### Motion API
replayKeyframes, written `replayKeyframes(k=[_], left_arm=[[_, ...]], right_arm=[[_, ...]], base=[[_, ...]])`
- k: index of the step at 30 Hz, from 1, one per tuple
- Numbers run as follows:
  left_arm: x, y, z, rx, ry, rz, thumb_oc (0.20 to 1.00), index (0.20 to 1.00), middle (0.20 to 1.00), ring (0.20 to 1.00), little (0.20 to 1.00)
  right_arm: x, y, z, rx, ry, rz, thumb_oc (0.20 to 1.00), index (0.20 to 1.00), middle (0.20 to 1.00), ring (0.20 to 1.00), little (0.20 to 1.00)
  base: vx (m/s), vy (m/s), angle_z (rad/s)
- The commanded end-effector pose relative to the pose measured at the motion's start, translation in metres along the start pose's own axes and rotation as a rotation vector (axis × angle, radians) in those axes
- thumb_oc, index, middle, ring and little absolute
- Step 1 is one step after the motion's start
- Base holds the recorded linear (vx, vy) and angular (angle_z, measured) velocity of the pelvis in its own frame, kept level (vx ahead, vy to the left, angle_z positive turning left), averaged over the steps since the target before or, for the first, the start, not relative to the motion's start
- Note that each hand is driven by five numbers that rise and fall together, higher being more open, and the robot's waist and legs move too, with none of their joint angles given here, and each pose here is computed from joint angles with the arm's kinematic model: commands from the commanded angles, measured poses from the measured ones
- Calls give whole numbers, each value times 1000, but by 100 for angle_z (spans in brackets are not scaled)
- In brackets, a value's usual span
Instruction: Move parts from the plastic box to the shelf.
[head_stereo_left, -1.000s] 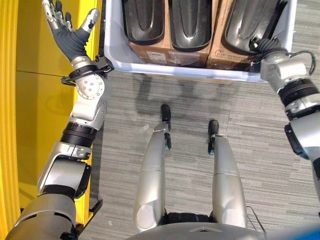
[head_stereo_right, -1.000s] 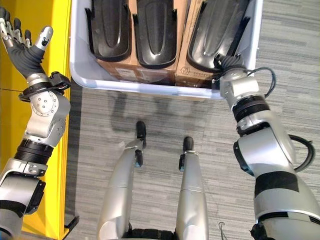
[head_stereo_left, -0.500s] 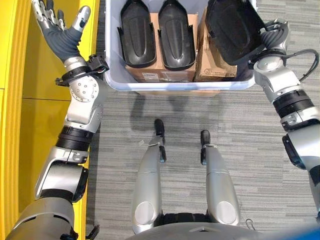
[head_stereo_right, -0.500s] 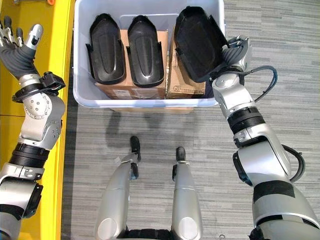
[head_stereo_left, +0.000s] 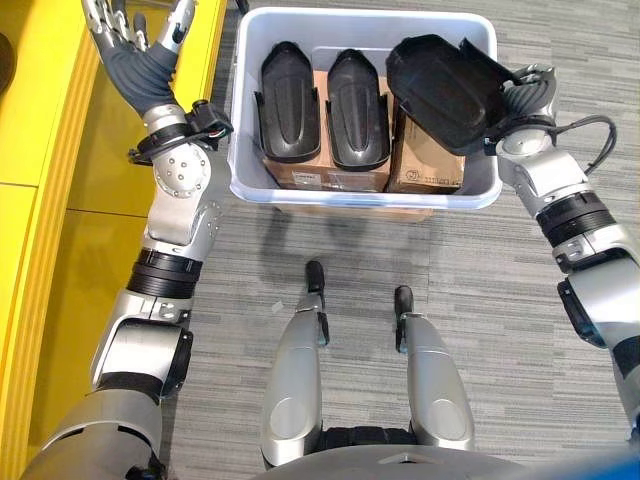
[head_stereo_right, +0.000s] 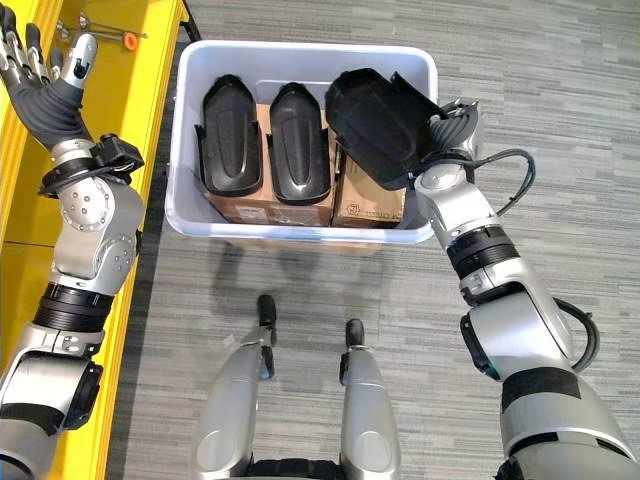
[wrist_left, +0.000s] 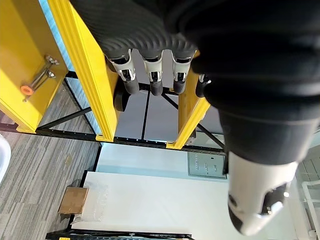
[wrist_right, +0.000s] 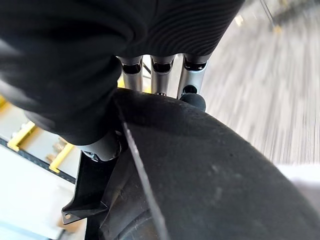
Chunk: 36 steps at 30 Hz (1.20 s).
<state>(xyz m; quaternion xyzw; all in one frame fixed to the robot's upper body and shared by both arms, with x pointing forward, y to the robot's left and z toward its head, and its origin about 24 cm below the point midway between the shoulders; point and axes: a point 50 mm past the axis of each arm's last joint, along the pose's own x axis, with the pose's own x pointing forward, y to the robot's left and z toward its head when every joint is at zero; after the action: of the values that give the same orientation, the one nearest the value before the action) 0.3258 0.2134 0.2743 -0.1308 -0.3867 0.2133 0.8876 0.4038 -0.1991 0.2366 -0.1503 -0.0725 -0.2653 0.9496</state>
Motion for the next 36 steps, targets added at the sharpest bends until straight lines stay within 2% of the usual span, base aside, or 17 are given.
replayKeyframes(k=[1,7,12,16,20,27,31,32,33,36], left_arm=[[0,-7,7,-14,-46,-26,1000,1000,1000,1000,1000],[-9,-10,0,-11,-19,-27,1000,1000,1000,1000,1000],[-22,-10,-11,11,24,-23,1000,1000,1000,1000,1000],[-33,-9,-24,35,101,-39,1000,1000,1000,1000,1000],[-52,-5,-49,57,269,-119,1000,1000,1000,1000,1000],[-87,-20,-79,74,489,-316,1000,1000,1000,1000,1000],[-109,-35,-91,158,584,-513,1000,1000,1000,1000,1000],[-118,-33,-92,161,597,-563,1000,1000,1000,1000,1000],[-142,-3,-86,182,606,-701,1000,1000,1000,1000,1000],[-153,21,-83,181,621,-728,1000,1000,1000,1000,1000]], right_arm=[[-6,0,22,350,-89,37,200,200,200,200,200],[-29,26,12,721,19,254,200,200,200,200,200],[-57,53,-9,873,126,383,200,200,200,200,200],[-74,67,-18,874,156,431,200,200,200,200,200],[-92,80,-26,870,177,490,200,200,200,200,200],[-108,92,-25,881,186,564,200,200,200,200,200],[-111,87,-25,898,174,538,200,200,200,200,200],[-111,82,-26,900,169,519,200,200,200,200,200],[-105,56,-41,888,139,446,200,200,200,200,200],[-102,49,-49,863,142,431,200,200,200,200,200]], base=[[0,0,0],[35,-1,2],[97,12,8],[121,44,11],[144,86,14],[41,47,2],[-16,-54,20],[-162,-153,98],[-130,-130,123],[-112,-99,120]])
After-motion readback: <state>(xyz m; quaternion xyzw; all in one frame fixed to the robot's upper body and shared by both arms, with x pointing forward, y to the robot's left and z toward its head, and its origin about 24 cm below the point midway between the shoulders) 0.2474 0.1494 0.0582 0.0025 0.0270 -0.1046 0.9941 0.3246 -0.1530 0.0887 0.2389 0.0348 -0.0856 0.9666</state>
